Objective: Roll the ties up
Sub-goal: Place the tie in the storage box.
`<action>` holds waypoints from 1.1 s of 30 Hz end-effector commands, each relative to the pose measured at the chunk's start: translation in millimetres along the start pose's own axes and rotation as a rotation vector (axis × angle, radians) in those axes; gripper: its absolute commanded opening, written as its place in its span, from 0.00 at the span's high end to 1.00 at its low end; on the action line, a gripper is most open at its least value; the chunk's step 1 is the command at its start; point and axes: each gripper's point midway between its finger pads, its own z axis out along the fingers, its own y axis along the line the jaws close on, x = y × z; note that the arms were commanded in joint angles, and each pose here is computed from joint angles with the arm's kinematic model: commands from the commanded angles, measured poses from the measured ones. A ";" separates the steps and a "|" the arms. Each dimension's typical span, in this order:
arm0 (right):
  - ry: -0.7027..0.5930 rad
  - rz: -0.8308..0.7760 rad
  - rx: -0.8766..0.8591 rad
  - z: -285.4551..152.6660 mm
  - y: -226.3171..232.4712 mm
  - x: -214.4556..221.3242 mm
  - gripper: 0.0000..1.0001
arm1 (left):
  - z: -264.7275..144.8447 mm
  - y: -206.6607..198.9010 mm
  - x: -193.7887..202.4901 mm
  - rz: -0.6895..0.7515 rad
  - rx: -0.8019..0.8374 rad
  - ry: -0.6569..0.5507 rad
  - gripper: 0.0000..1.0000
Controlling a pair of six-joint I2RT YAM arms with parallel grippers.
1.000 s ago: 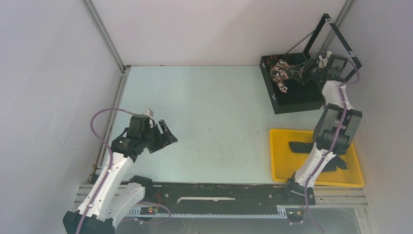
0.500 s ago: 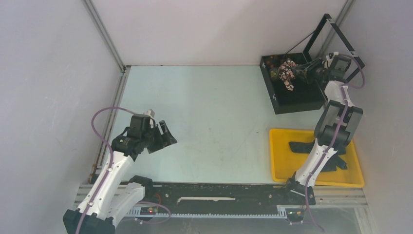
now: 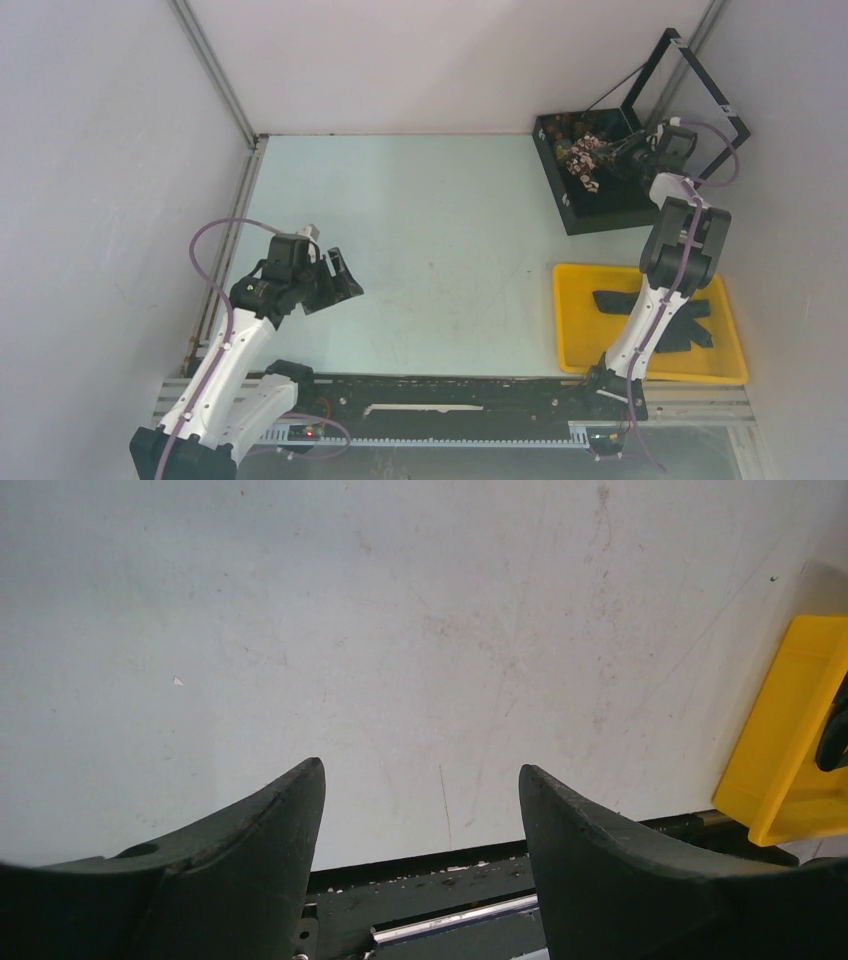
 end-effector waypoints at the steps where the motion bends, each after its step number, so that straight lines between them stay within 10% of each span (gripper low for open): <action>1: -0.017 -0.026 0.028 14.7 -13.1 7.2 0.79 | -5.1 -5.6 -8.4 0.030 0.025 -0.028 0.25; 33: 0.068 -0.383 0.533 7.9 -63.5 72.4 0.81 | -12.3 -8.1 -13.5 0.050 0.042 -0.073 0.25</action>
